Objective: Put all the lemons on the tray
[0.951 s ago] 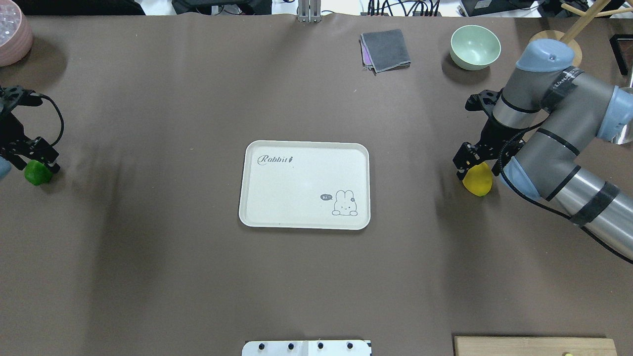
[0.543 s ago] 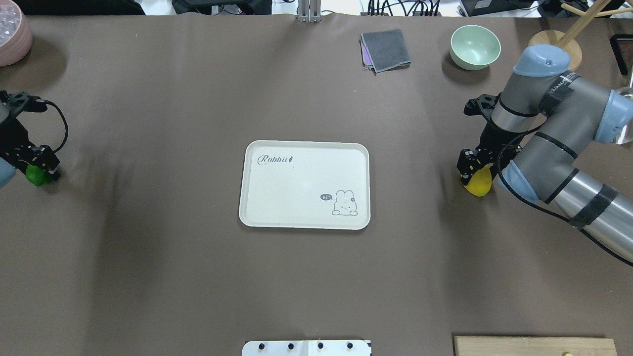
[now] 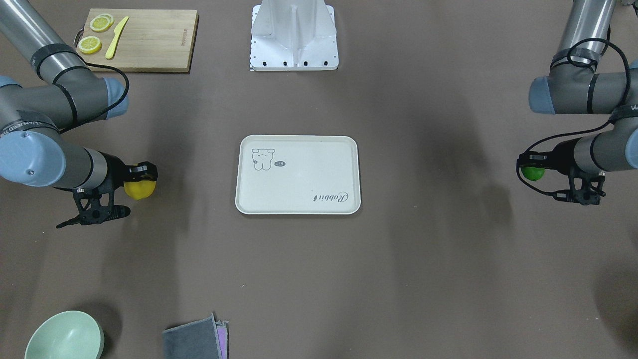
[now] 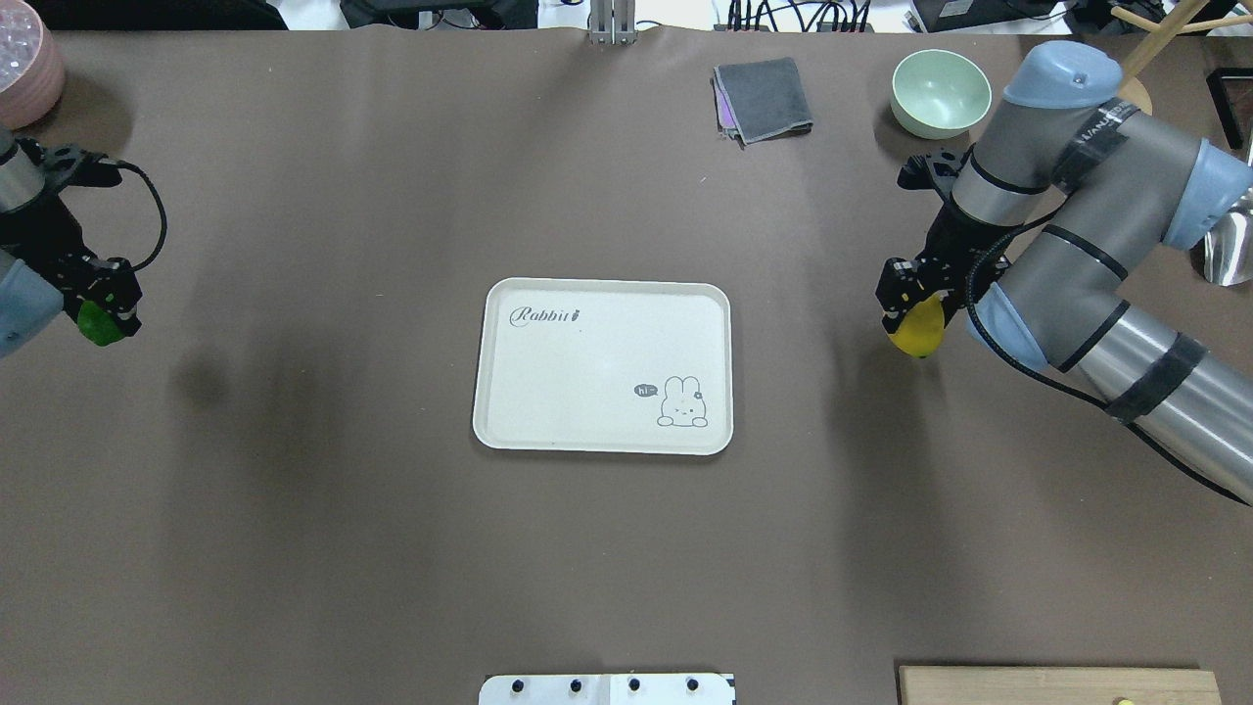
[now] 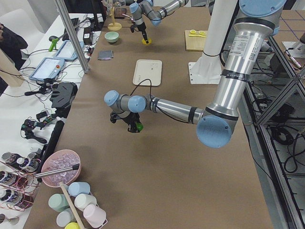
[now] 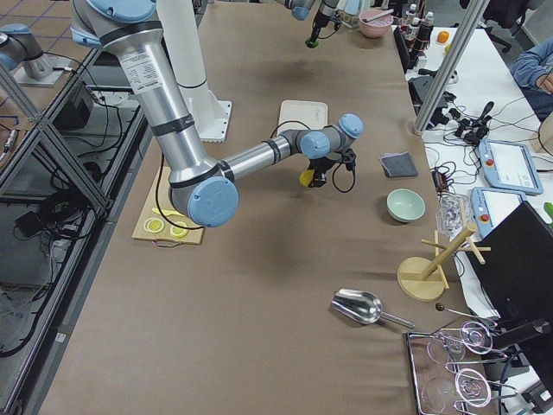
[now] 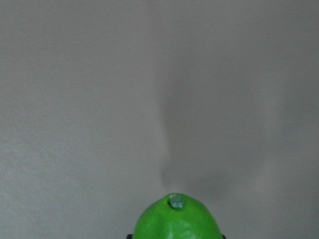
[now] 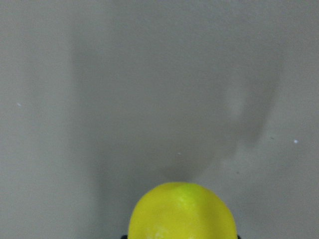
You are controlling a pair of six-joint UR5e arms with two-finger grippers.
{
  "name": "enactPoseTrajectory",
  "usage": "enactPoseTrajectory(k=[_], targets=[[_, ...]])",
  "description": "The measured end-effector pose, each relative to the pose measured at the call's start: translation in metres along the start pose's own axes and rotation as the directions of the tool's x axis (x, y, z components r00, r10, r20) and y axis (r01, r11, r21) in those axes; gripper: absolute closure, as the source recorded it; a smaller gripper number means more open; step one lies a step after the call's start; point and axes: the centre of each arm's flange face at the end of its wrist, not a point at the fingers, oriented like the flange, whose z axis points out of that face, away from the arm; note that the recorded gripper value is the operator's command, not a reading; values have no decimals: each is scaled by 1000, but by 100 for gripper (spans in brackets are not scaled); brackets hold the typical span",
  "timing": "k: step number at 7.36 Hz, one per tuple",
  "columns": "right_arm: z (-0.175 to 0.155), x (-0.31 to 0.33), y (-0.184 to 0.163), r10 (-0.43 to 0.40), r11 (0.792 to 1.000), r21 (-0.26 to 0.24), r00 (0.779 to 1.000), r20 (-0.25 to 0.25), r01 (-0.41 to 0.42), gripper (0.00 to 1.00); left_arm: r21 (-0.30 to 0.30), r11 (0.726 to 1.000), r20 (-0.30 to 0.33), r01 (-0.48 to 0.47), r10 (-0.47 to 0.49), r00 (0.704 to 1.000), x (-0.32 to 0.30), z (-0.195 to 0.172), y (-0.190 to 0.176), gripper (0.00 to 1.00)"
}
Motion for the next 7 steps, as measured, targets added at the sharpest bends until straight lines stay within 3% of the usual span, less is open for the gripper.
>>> enactPoseTrajectory(k=[1, 3, 5, 7], targets=[[-11, -39, -5, 44, 999, 9, 999, 29, -44, 82, 7, 1000, -31, -25, 25, 999, 43, -25, -6, 100], [-15, -118, -5, 83, 997, 0, 994, 66, -84, 80, 3, 992, -158, -125, 124, 980, 118, -28, -15, 100], [1, -175, -7, 60, 998, -14, 995, 80, -60, 80, 30, 986, -227, -162, 165, 960, 196, -9, -36, 100], [26, -206, -18, 3, 1000, 0, 996, 88, -3, 79, 47, 991, -295, -129, 137, 945, 267, 23, -42, 100]])
